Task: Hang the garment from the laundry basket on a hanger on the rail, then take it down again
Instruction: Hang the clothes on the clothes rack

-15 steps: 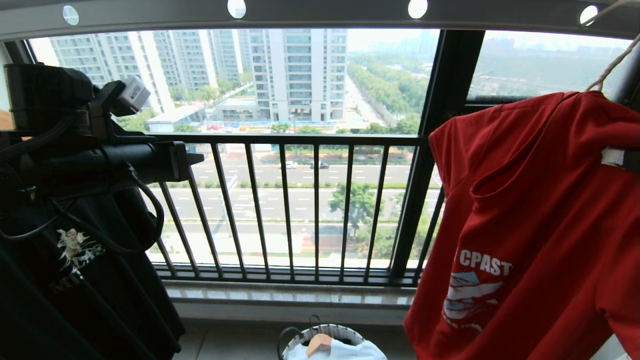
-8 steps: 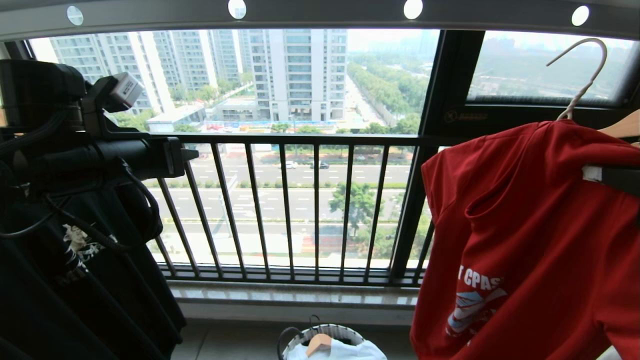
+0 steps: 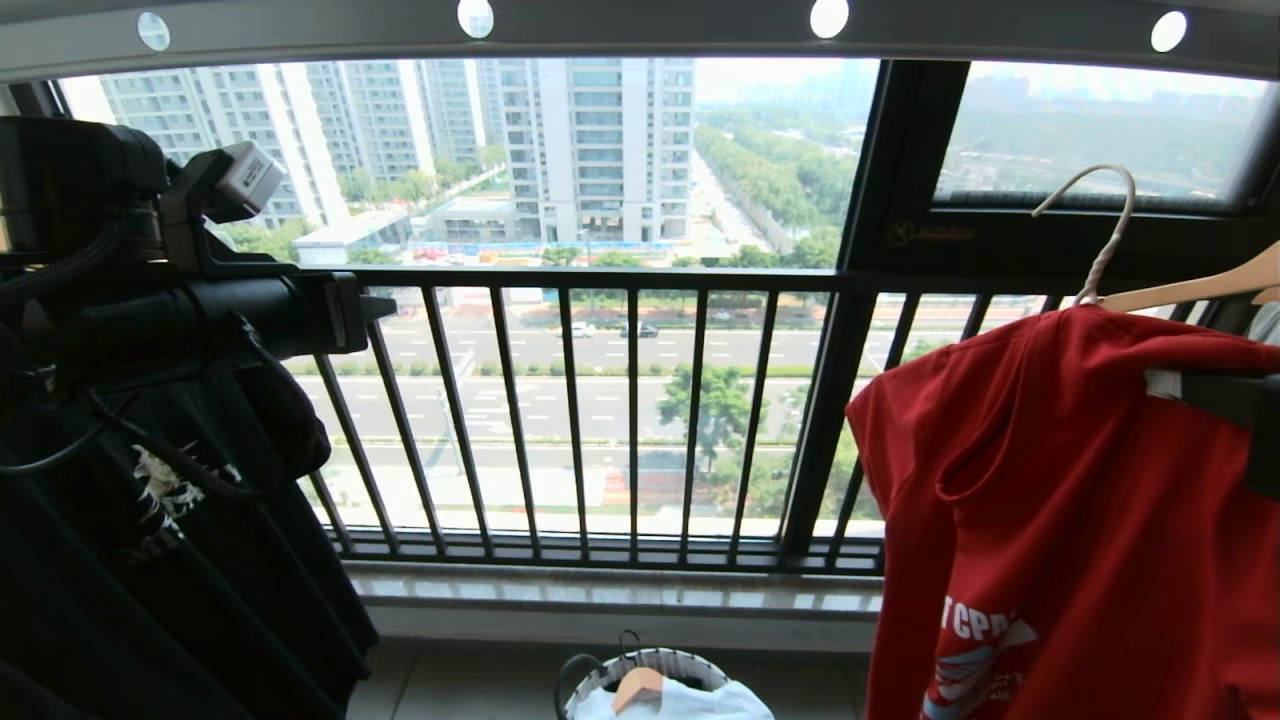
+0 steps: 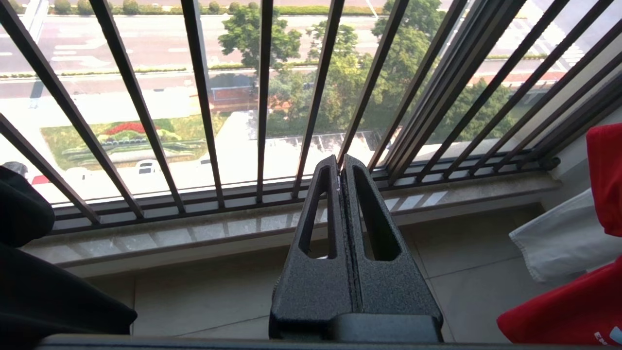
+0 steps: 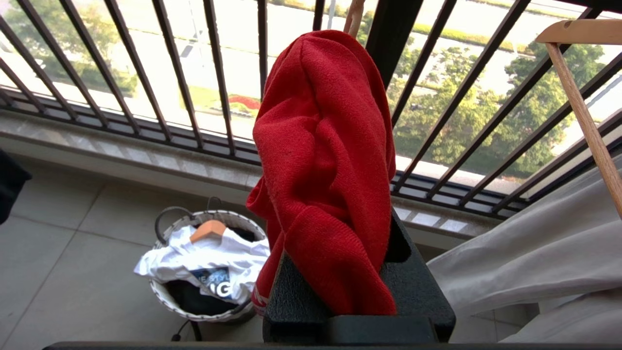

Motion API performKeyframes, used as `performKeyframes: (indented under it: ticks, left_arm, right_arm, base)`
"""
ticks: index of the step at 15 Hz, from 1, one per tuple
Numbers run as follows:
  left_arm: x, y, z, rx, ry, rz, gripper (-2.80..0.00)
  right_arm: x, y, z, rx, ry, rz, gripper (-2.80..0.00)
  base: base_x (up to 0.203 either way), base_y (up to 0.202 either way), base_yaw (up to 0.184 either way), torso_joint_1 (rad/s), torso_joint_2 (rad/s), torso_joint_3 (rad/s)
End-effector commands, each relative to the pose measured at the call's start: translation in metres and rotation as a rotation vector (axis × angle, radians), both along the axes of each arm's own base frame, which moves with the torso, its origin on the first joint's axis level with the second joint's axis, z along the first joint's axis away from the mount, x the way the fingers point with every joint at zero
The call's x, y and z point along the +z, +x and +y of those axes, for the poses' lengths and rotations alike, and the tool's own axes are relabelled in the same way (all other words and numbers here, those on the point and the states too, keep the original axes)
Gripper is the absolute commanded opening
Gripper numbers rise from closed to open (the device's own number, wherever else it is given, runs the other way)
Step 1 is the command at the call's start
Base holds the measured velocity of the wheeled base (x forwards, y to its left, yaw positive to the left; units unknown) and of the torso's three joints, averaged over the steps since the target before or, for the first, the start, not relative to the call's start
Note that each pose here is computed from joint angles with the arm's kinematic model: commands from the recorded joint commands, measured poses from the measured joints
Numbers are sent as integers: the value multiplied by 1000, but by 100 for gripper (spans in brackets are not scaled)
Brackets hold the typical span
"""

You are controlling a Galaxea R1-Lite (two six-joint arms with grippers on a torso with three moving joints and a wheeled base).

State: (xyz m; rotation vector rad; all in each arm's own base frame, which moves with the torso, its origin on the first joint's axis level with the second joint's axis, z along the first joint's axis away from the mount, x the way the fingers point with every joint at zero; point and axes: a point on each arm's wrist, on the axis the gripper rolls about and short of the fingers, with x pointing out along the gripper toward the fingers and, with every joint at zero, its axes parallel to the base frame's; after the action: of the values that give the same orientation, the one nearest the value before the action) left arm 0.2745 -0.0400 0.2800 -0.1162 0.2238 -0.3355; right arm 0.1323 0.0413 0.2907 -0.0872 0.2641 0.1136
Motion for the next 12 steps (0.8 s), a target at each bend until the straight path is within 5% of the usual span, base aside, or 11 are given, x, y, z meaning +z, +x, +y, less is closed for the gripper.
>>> performKeyframes:
  ticks: [1,12]
  left_arm:
    - [1,-1,0,0,-1,-3,-280]
    - [0,-1,0,-1,-1,-2,-280]
  right_arm:
    - [-1,-1,0,-1,-1,2,-280]
    - [14,-46,-16,2,55,-145,-280]
  base:
    - [0,0,0,0,0,0]
    - [0,0,0,0,0,0]
